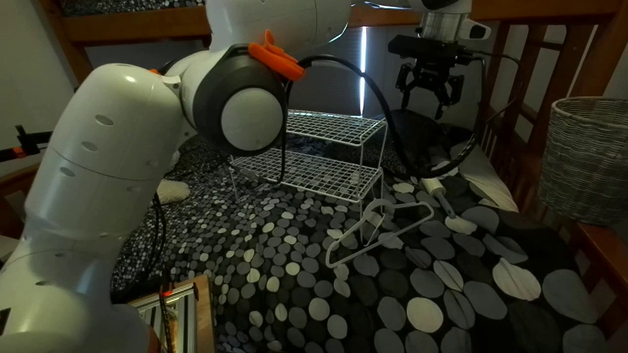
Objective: Hang the white hanger on the bottom shelf of the rack
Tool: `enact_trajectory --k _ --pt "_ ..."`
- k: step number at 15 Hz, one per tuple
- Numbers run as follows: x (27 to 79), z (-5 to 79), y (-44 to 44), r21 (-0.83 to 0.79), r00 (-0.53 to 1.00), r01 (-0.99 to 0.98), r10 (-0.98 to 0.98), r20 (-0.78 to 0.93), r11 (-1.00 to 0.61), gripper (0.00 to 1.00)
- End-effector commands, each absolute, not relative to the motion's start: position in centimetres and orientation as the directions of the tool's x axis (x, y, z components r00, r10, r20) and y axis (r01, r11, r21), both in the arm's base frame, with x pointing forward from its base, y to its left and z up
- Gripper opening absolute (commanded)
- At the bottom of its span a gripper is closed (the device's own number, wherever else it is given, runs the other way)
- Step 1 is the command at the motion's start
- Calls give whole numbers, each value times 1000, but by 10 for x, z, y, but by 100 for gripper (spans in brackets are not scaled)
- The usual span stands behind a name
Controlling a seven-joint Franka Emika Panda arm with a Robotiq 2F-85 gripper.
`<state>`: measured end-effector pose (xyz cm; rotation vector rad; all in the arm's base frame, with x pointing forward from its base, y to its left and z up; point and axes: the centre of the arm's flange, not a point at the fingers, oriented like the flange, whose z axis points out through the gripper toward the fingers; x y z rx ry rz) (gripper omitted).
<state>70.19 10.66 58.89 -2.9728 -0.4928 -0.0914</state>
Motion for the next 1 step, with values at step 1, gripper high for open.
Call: enact_trajectory --k 1 --pt "702 589 107 -115 945 325 318 80 -939 100"
